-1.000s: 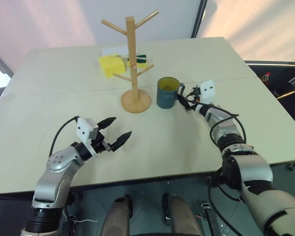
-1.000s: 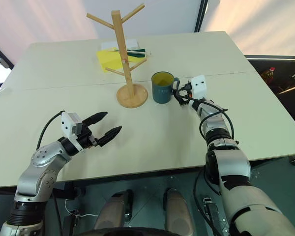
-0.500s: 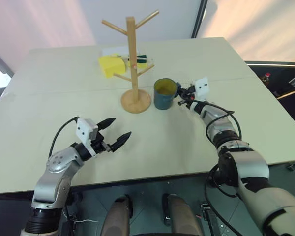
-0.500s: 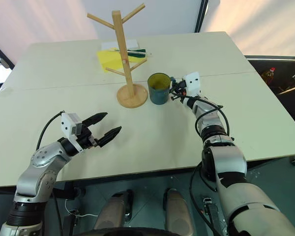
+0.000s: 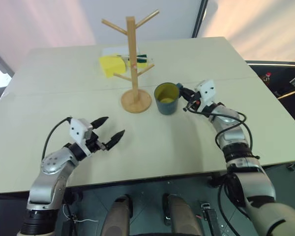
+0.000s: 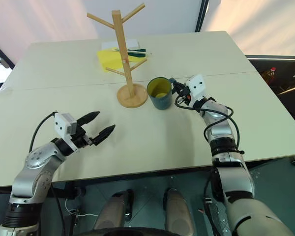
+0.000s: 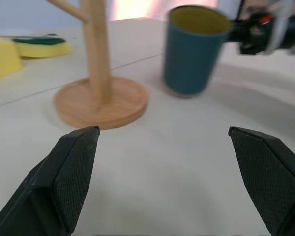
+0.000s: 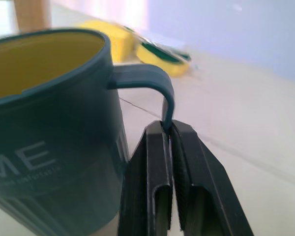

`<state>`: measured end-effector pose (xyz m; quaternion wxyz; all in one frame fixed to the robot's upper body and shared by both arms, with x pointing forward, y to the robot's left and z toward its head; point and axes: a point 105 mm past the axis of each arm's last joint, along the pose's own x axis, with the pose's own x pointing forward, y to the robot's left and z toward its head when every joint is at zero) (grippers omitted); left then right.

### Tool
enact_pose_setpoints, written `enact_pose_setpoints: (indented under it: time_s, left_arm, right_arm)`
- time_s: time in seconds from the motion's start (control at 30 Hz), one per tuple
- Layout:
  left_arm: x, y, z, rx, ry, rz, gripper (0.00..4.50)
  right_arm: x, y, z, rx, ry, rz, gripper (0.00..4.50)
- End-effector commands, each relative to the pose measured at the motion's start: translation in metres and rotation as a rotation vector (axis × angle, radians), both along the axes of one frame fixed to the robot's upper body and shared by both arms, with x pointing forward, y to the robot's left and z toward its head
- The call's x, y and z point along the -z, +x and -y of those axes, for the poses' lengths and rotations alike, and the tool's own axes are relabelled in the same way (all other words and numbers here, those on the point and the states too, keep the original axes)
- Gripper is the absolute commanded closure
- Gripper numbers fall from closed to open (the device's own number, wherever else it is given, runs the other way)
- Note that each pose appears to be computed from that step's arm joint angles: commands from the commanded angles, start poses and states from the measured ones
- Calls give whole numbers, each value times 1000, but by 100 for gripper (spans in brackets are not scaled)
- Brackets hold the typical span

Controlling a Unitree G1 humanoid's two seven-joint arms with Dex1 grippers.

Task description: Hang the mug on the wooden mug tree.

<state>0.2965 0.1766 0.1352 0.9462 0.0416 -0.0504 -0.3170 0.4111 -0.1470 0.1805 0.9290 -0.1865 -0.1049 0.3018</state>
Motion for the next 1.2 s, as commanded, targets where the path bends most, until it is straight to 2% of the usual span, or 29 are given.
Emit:
enact_pose_setpoints:
  time_s: [0.03, 0.23, 0.3, 0.5, 0.8, 1.2]
  left_arm:
    - [-16, 9, -23, -90, 19, 85, 0]
    - [-30, 18, -36, -138, 51, 156, 0]
    - [-35, 18, -38, -130, 56, 176, 0]
    - [-51, 9, -34, -62, 47, 217, 0]
    - [-68, -9, -22, 66, 8, 185, 0]
    - [-95, -26, -10, 203, -28, 160, 0]
  right_arm:
    - [-46, -26, -28, -79, -110, 138, 444]
    - [-67, -56, -61, -105, -228, 159, 444]
    - [-78, -53, -66, 4, -282, 195, 444]
    - [-100, -61, -94, -25, -305, 173, 444]
    - [-117, -66, -118, -71, -327, 171, 444]
    - [-125, -53, -131, -43, -334, 146, 444]
